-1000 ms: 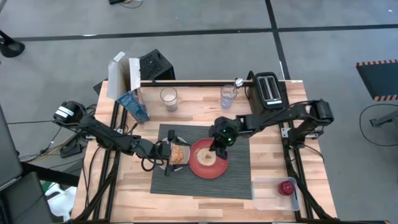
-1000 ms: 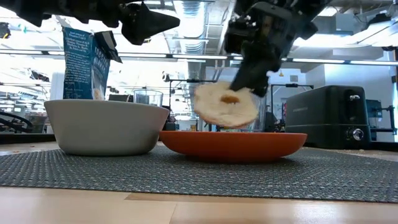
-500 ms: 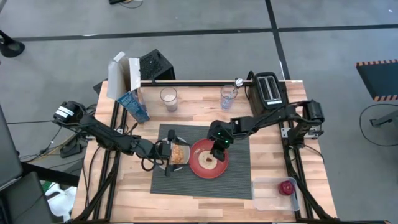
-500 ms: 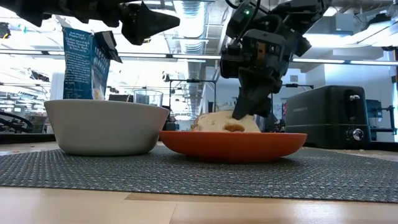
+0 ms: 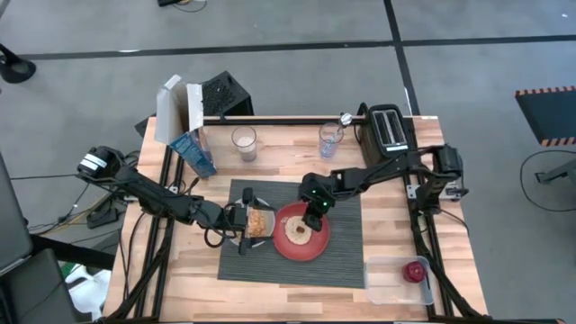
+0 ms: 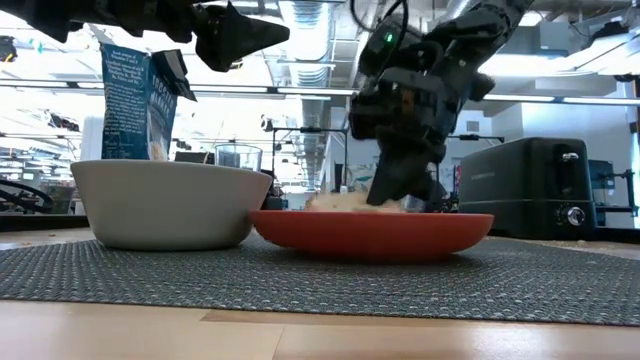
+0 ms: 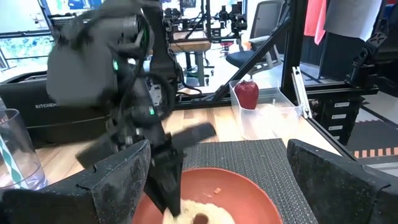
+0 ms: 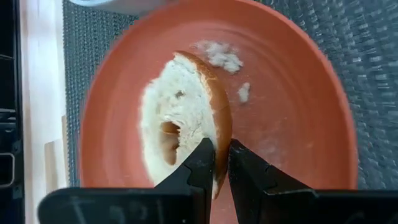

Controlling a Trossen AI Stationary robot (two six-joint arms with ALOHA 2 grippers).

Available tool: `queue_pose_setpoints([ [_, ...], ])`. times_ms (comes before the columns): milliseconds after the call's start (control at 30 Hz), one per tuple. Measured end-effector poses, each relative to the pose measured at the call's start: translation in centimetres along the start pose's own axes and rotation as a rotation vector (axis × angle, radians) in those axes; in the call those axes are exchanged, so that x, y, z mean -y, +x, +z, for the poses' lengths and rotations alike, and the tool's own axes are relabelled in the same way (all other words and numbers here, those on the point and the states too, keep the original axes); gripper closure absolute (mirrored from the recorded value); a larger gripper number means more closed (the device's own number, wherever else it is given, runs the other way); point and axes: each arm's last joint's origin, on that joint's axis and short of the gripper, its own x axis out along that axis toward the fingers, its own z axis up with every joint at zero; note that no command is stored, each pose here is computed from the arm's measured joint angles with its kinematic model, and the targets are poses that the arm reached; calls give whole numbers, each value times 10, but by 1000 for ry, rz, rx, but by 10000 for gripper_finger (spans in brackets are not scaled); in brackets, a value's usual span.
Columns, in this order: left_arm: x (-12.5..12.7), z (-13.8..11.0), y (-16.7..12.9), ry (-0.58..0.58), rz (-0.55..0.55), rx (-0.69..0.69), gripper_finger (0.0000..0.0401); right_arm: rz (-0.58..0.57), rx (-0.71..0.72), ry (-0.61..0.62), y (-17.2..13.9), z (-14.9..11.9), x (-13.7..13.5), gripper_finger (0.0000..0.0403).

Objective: Arrange a breakfast setting
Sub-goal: Put the bread on the plate, then put the apple on the top right side of the table mat

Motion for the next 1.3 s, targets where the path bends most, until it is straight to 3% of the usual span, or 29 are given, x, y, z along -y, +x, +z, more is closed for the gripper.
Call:
queue_pose_setpoints([
  [300,0,1,0,-3,-5,9,37,-15,-33,14,9,-4,4,321],
  [600,0,1,0,-2,-5,8,37,7,-52,12,7,-3,3,226],
  [900,-1,1,1,0,-3,9,37,20,-45,-58,-46,6,-27,176],
  [1300,-1,1,1,-28,-8,5,37,20,-43,-111,-118,-33,-81,177],
])
